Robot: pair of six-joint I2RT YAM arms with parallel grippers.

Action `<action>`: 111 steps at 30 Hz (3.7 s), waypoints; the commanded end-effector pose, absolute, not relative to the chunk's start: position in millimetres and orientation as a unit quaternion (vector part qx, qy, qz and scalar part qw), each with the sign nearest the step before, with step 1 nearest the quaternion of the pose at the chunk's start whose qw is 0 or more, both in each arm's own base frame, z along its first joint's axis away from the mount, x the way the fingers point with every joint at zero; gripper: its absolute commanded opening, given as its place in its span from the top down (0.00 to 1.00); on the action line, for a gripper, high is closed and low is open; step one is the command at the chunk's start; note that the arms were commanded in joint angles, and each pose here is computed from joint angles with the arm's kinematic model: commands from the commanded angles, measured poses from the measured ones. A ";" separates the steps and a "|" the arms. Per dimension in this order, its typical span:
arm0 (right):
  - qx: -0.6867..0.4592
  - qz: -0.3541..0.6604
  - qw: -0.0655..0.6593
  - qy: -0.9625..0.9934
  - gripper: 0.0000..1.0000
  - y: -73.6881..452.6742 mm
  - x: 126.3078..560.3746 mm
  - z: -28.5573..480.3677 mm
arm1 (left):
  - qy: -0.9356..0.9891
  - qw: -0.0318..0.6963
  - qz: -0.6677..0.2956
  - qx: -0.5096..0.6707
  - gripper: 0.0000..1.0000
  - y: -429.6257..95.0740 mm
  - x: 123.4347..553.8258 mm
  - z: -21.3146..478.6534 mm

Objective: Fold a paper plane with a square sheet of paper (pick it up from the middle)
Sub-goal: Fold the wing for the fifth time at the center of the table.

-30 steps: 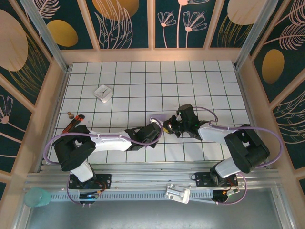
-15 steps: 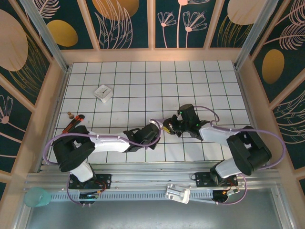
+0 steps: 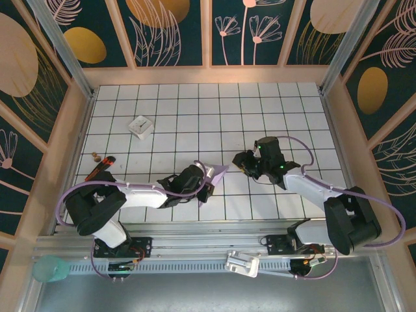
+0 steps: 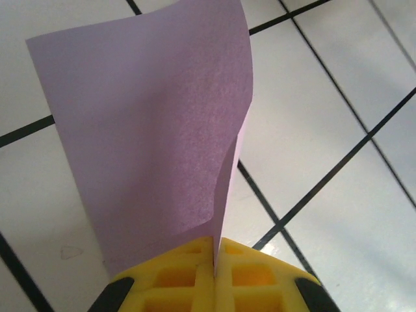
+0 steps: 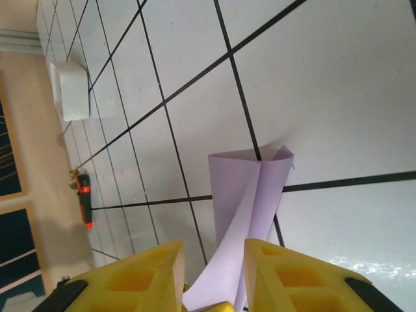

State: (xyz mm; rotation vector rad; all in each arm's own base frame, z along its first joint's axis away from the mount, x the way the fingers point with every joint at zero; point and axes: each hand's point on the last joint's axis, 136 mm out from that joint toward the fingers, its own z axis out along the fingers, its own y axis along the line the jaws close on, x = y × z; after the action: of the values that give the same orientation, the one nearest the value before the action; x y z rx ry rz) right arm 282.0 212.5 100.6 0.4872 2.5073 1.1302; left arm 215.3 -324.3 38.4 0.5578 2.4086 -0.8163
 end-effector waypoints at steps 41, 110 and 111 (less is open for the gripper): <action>0.005 0.342 0.206 0.917 0.71 203.3 263.6 76.0 | 0.861 0.112 -0.485 0.105 1.00 -358.0 202.0 25.9; -0.077 0.363 0.141 0.918 0.85 242.5 235.9 20.6 | 0.878 -0.029 -0.478 -0.017 1.00 -345.3 194.4 -14.1; -0.077 0.363 0.140 0.918 0.85 242.7 235.7 20.2 | 0.878 -0.030 -0.478 -0.018 1.00 -345.1 194.4 -13.8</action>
State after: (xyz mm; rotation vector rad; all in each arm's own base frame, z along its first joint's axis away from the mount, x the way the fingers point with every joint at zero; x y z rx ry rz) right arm 231.5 247.8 26.8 -0.2231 2.6545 1.0864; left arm 200.8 -361.0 19.6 0.0604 2.6794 -1.6555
